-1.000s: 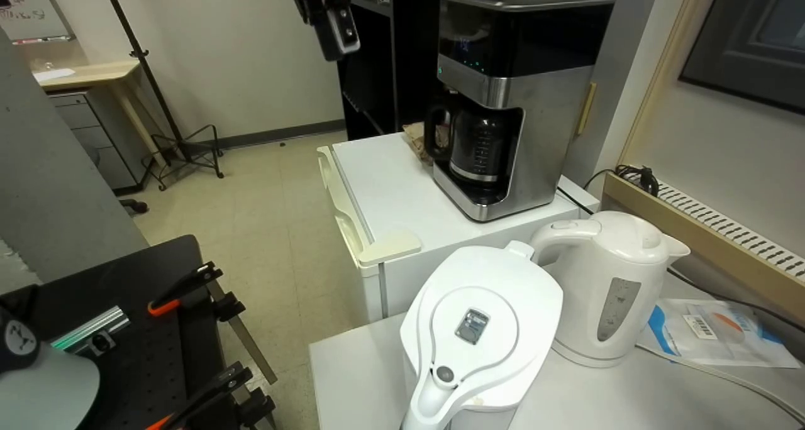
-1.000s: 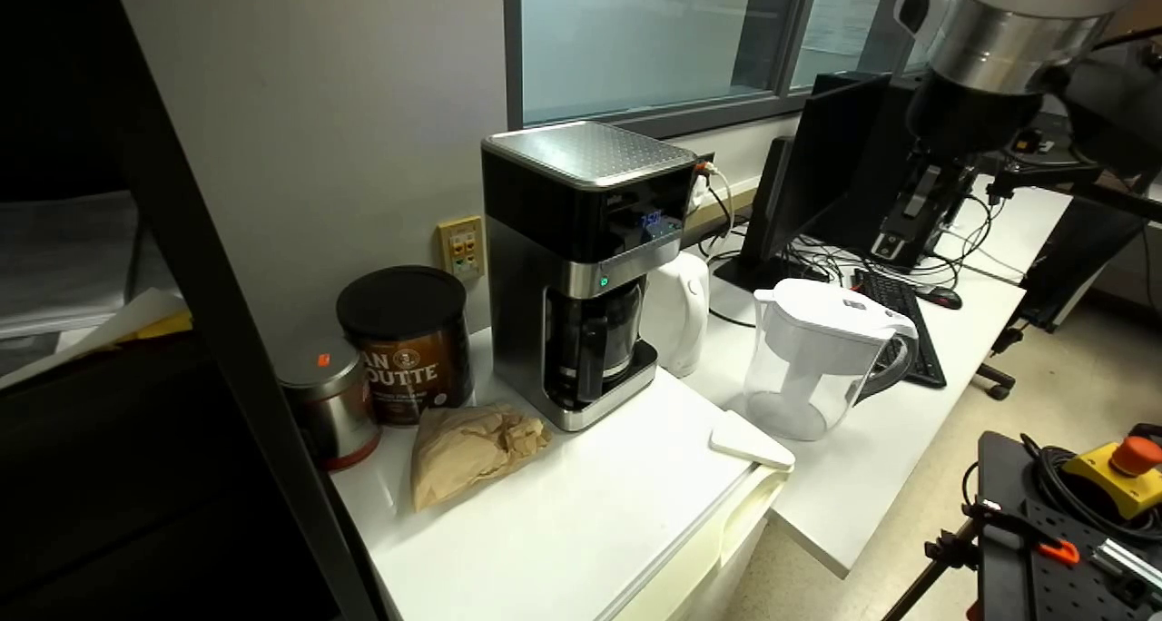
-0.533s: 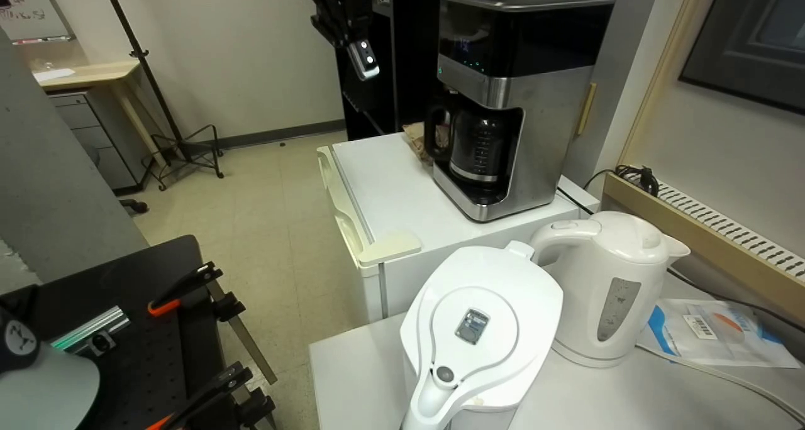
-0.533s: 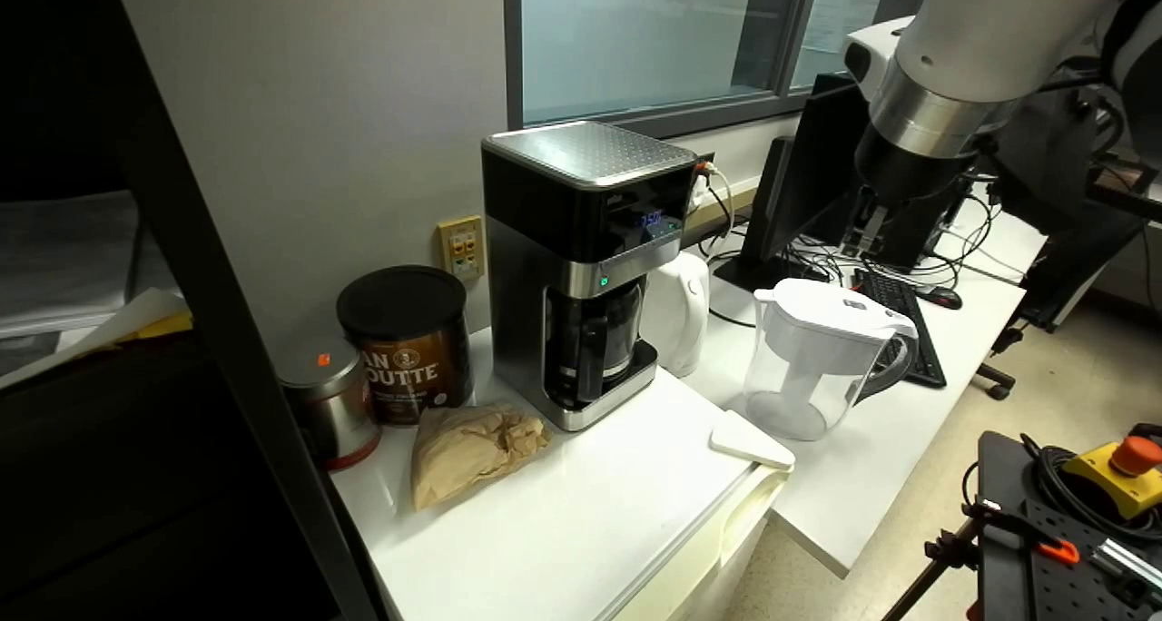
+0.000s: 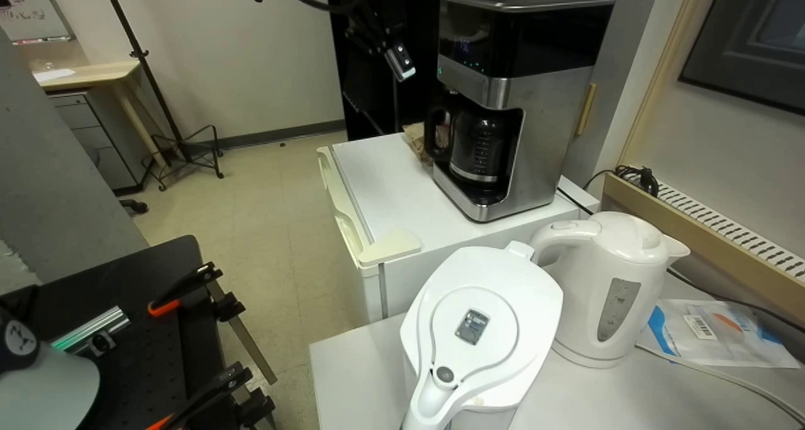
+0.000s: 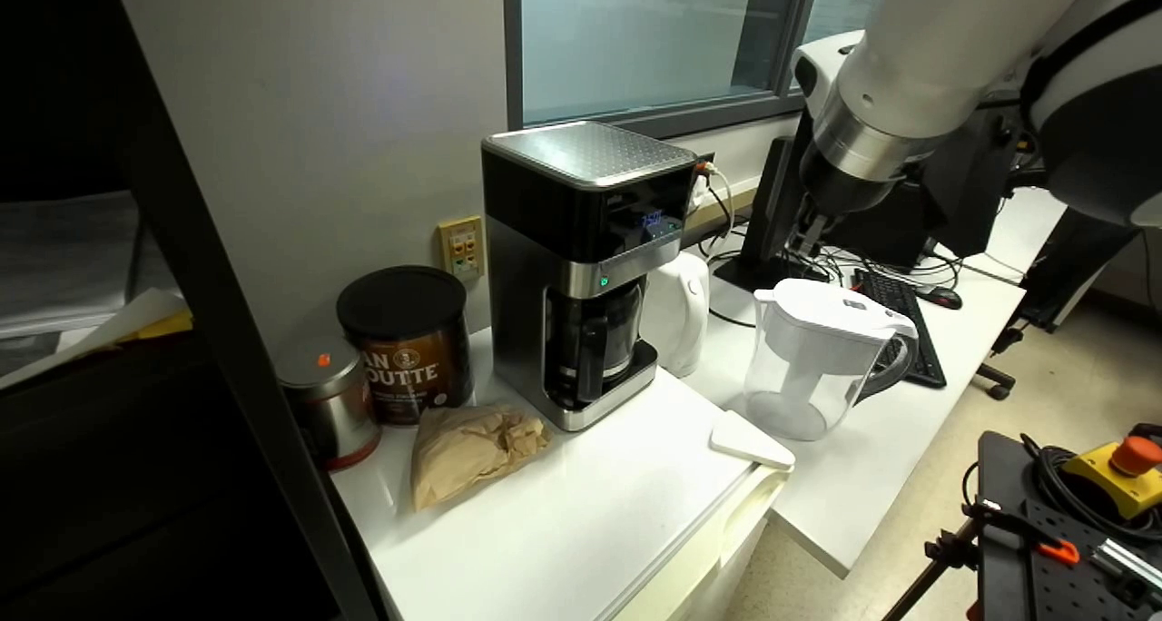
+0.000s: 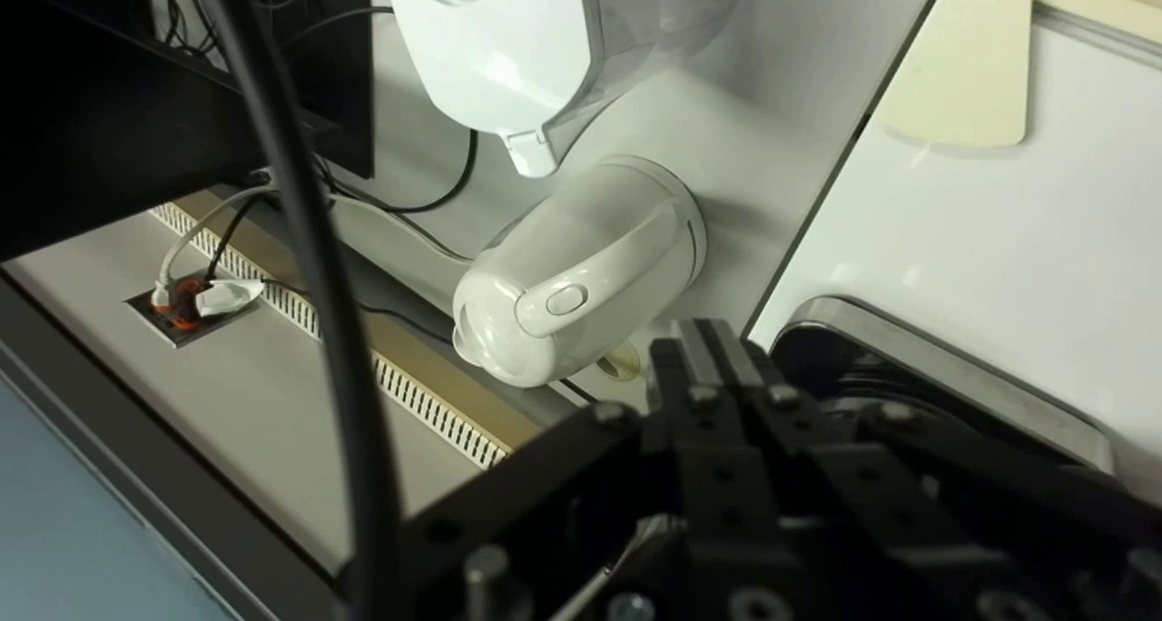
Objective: Press a button on the coffee maker
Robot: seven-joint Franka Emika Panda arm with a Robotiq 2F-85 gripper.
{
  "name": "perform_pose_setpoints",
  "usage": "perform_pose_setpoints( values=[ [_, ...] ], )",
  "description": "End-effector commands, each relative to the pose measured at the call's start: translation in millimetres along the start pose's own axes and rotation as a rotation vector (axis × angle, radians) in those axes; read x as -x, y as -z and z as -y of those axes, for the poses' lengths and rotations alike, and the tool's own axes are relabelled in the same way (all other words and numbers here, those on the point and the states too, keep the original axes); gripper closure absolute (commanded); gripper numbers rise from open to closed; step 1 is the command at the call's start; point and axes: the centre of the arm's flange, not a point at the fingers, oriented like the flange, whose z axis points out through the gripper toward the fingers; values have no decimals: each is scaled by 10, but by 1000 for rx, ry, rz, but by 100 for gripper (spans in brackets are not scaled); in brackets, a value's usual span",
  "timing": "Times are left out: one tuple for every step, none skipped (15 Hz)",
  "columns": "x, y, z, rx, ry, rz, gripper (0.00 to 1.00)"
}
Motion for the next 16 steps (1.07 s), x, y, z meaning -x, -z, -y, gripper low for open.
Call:
perform_pose_setpoints(
  values=[
    [-295,-103,65,6,-20,-44,100],
    [-350,-136,75,5,-23,-51,100],
    [-392,-156,81,4,-27,-56,100],
    [-442,-190,90,-1,-29,-58,100],
    [-481,-214,94,-2,-31,-62,100],
    [-530,-247,101,-6,-35,-65,100],
    [-571,-269,108,-12,-38,-68,100],
    [-613,-294,115,-18,-39,-71,100],
    [-653,-314,123,-22,-41,-72,100],
    [-689,-335,132,-27,-42,-75,100],
    [-723,-350,139,-32,-44,-77,100],
    [-756,-368,151,-34,-44,-80,100],
    [-784,-380,159,-38,-44,-83,100],
    [-817,-394,173,-42,-44,-85,100],
    [-839,-405,180,-45,-45,-87,100],
    [-864,-415,191,-48,-44,-90,100]
  ],
)
